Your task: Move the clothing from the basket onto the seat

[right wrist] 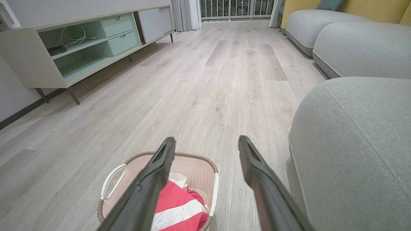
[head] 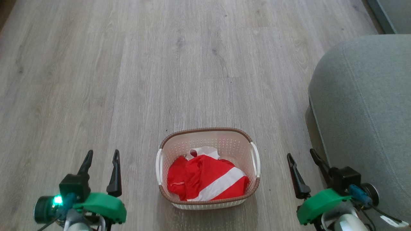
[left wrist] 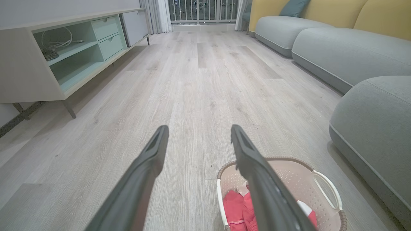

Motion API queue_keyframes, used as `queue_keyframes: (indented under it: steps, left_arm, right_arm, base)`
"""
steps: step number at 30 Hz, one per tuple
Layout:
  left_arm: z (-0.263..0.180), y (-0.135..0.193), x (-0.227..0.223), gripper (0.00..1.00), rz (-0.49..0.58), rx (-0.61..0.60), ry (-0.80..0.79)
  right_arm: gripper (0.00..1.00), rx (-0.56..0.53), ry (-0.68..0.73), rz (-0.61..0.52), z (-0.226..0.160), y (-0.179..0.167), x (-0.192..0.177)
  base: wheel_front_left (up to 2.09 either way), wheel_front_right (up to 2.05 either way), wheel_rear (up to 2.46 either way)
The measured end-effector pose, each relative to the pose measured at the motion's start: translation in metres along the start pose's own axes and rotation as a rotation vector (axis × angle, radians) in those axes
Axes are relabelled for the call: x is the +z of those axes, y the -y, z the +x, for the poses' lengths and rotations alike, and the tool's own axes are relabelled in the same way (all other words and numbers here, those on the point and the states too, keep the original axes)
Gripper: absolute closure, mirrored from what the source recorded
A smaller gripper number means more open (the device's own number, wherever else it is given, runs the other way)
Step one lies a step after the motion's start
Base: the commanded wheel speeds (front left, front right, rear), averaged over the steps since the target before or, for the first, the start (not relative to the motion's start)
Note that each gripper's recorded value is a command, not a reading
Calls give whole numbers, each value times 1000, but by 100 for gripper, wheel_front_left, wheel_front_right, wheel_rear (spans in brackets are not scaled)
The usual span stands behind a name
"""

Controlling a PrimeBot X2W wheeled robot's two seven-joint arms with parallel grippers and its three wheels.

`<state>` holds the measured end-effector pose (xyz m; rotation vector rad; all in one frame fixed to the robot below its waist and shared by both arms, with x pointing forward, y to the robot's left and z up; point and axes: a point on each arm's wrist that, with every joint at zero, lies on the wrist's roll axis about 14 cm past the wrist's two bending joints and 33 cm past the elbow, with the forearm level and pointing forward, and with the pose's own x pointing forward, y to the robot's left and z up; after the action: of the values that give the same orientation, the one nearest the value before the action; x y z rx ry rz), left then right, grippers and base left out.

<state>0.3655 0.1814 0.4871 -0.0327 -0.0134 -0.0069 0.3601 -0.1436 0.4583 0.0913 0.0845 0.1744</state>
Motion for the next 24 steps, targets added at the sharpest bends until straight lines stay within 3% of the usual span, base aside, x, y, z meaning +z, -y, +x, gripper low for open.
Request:
queue_keyframes:
  steps: [17,24]
  left_arm:
    - [3,3,-15,0,-32,-10,-44]
    - [40,20,-26,0,-58,-73,-67]
  right_arm:
    - [0,-37,-13,37,4,10,-5]
    - [0,-104,63,34,46,39,18]
  base:
    - [0,0,0]
    - [0,0,0]
